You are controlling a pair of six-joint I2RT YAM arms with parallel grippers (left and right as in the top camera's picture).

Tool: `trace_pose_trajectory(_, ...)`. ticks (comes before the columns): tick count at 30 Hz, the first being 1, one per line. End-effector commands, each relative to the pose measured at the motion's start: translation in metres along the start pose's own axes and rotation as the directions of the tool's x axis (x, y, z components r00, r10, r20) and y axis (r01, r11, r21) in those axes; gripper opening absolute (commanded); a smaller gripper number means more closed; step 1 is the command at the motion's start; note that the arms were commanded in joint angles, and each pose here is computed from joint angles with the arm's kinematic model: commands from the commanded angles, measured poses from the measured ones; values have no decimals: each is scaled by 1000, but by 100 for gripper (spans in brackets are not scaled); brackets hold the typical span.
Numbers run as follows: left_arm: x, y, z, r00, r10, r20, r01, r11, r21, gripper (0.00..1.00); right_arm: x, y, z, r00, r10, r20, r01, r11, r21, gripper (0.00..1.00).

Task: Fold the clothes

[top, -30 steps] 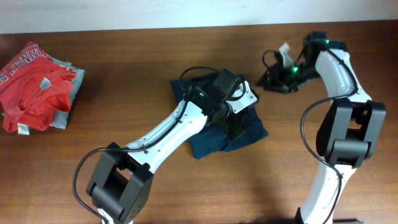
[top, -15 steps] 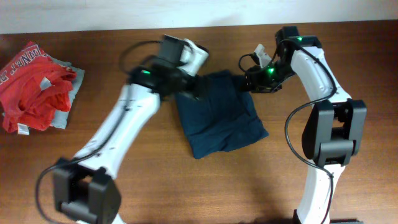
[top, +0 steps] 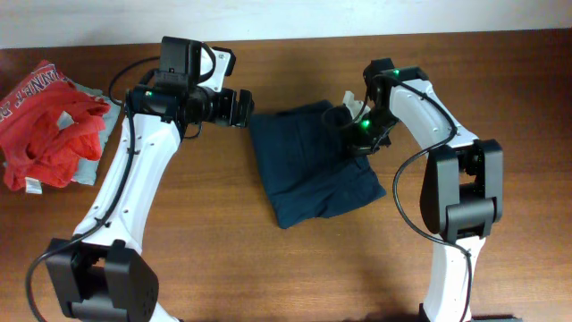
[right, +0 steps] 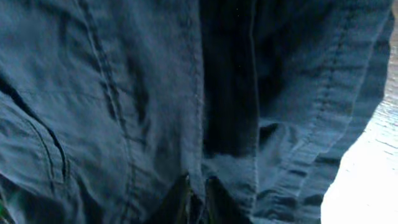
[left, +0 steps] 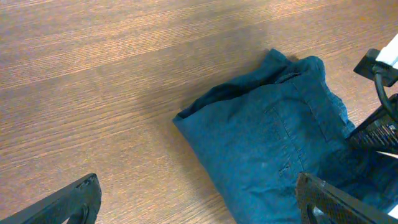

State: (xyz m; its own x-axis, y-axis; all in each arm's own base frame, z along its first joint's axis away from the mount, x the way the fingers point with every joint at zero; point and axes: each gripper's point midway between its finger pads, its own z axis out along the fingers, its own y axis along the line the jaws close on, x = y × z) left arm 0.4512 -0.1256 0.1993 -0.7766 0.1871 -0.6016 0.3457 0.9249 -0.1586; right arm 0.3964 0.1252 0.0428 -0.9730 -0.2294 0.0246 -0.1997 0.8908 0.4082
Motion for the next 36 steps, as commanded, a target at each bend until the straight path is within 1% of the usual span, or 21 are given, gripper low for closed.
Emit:
trace_pose_trajectory(1,-3,-1,-4,1000,-10,10,10,1000,7,99,2,-14,-1,999,42,-1,-42,999,16,8)
trace_pose_trajectory(6,-3,6,-5,1000,-20,12,20,1000,-3,99,2,-51,-10,991,128,23,-130,985,114,4)
trace_pose_trajectory(11,-2,8,-6,1000,-23,10,23,1000,-6,99,0,-57,-11,989,139,40,-143,984,109,4)
trace_pose_trajectory(12,-2,7,-6,1000,-13,10,13,1000,-4,99,-1,-56,-11,990,138,44,-141,985,100,6)
trace_pose_trajectory(13,-2,7,-6,1000,-1,10,2,1000,-4,99,-2,-52,-12,990,132,47,-135,988,80,25)
trace_pose_trajectory(14,-2,7,-6,1000,11,10,-11,1000,-5,99,-4,-49,-14,990,131,51,-134,989,63,52)
trace_pose_trajectory(15,-2,7,-6,1000,24,10,-24,1000,-1,99,-6,-45,-18,990,131,57,-133,990,44,65)
trace_pose_trajectory(16,-2,6,-6,999,31,10,-31,1000,1,99,-9,-41,-23,989,132,65,-133,991,26,73)
trace_pose_trajectory(17,-2,3,-5,999,34,9,-34,999,9,99,-18,-31,-43,987,127,99,-126,992,-14,82)
trace_pose_trajectory(19,-1,-1,-2,999,41,3,-41,999,16,99,-26,-24,-64,983,123,138,-118,992,-44,89)
trace_pose_trajectory(22,5,-21,11,997,71,-28,-69,996,50,99,-42,-17,-117,963,124,240,-115,992,-52,99)
trace_pose_trajectory(23,11,-37,22,994,96,-51,-91,992,92,96,-47,-19,-142,947,142,288,-133,990,-52,100)
trace_pose_trajectory(24,17,-50,30,989,135,-67,-124,983,137,90,-49,-23,-155,937,150,316,-141,989,-50,100)
trace_pose_trajectory(25,25,-67,39,979,185,-88,-166,969,185,77,-50,-30,-172,922,159,354,-152,987,-48,100)
trace_pose_trajectory(27,35,-82,51,969,217,-118,-190,959,209,58,-48,-45,-186,906,187,380,-182,982,-50,100)
trace_pose_trajectory(29,46,-97,64,958,247,-146,-209,949,236,6,-39,-65,-193,895,240,377,-236,970,-58,100)
trace_pose_trajectory(30,50,-103,68,953,259,-155,-217,945,246,1,-34,-74,-196,889,263,375,-260,964,-61,100)
trace_pose_trajectory(32,63,-117,80,938,294,-185,-238,933,271,1,-26,-89,-201,876,302,377,-299,952,-69,100)
trace_pose_trajectory(34,77,-120,93,915,338,-221,-272,920,281,1,-20,-97,-204,869,327,371,-323,943,-75,100)
trace_pose_trajectory(36,94,-108,113,895,342,-288,-279,931,237,0,-15,-99,-204,871,336,358,-332,940,-76,100)
